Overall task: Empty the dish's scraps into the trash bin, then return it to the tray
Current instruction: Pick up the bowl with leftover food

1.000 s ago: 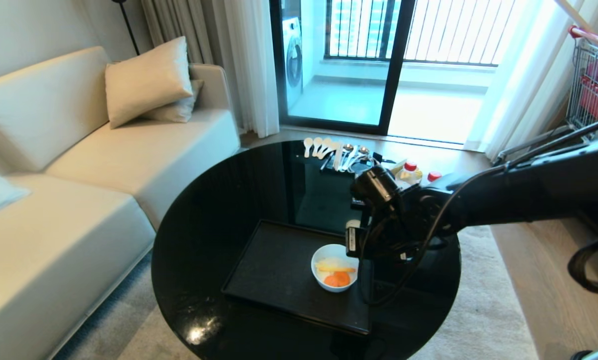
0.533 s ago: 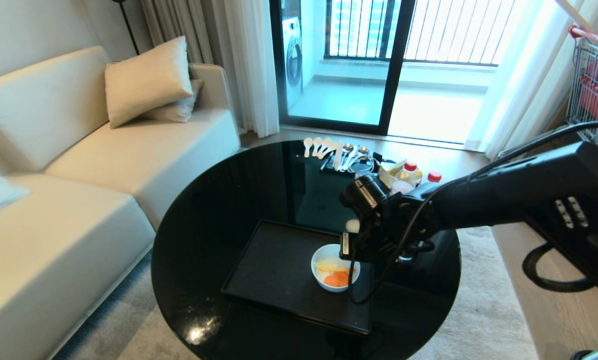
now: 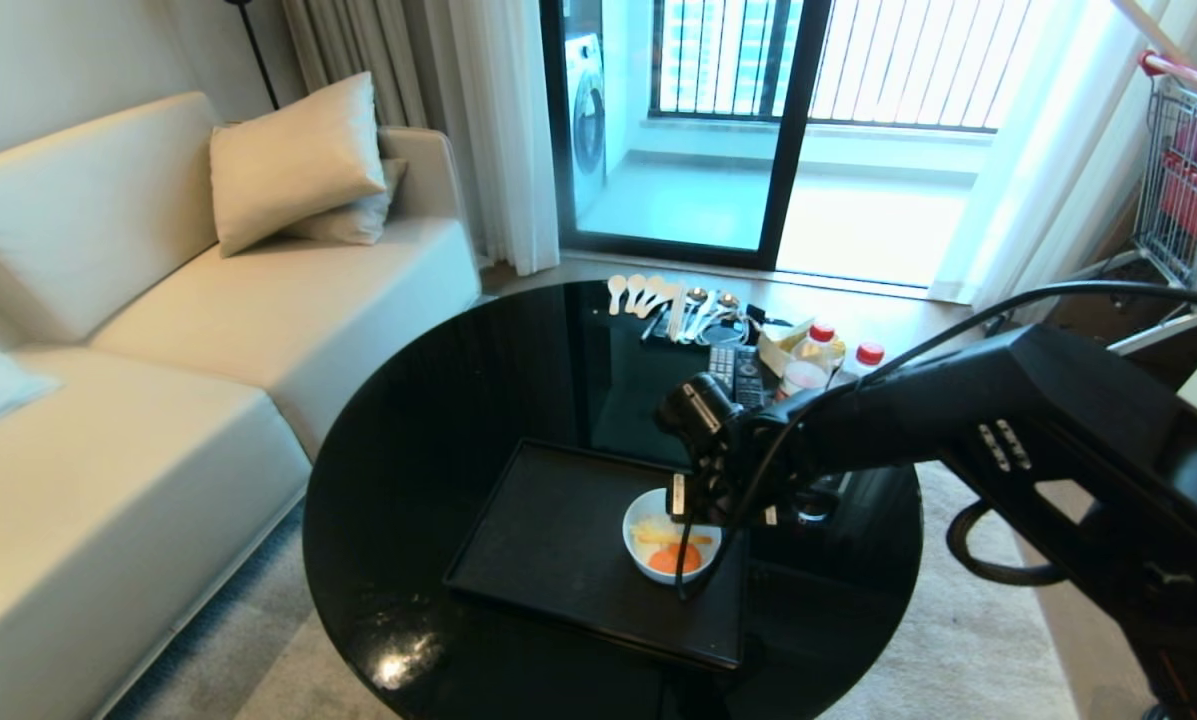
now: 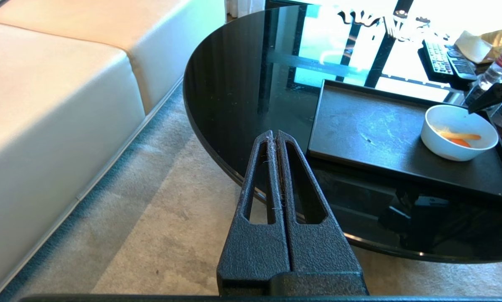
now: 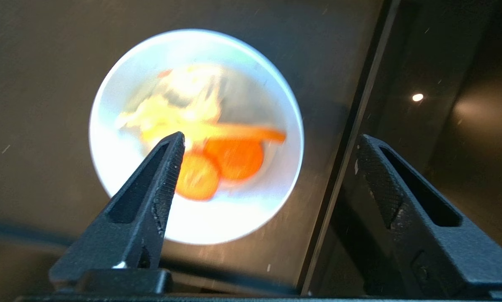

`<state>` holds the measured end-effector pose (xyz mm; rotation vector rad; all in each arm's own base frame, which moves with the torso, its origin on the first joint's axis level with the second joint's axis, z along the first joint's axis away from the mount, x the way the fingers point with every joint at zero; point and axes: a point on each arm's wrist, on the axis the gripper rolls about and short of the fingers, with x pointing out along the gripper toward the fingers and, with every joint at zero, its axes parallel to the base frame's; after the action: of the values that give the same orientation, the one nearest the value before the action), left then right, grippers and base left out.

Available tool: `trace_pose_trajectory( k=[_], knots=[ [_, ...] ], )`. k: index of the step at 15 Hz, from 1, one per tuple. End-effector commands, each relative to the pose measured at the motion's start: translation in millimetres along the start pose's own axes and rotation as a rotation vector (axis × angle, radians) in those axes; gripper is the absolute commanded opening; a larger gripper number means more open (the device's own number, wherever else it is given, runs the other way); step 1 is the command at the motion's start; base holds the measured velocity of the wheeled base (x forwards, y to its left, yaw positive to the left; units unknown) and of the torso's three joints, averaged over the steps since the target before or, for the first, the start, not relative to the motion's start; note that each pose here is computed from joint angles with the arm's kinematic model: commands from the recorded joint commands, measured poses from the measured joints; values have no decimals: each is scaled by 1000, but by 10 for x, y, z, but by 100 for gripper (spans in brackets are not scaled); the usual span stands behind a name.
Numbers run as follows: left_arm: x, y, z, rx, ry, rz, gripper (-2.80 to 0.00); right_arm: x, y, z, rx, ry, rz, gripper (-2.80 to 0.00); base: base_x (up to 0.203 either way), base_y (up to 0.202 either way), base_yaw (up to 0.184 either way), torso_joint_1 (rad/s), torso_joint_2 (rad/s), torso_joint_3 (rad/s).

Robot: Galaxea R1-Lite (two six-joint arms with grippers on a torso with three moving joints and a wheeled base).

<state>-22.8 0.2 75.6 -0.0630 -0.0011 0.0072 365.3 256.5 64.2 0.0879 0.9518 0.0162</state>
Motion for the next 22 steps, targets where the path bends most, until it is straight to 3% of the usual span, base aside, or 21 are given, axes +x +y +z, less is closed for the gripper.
trace_pose_trajectory(
  k=[1,8,15,22],
  knots=[
    [0,0,0,-1,-1,0,-280,170,34,-34,-3,-3,-36,0,0,0,0,0,0,0],
    [0,0,0,-1,-1,0,-280,350,35,-91,-15,-4,-83,0,0,0,0,0,0,0],
    [0,0,0,0,-1,0,-280,409,66,-36,-4,-22,-76,0,0,0,0,0,0,0],
    [0,0,0,-1,-1,0,-280,519,-60,3,19,-14,-103,0,0,0,0,0,0,0]
  ],
)
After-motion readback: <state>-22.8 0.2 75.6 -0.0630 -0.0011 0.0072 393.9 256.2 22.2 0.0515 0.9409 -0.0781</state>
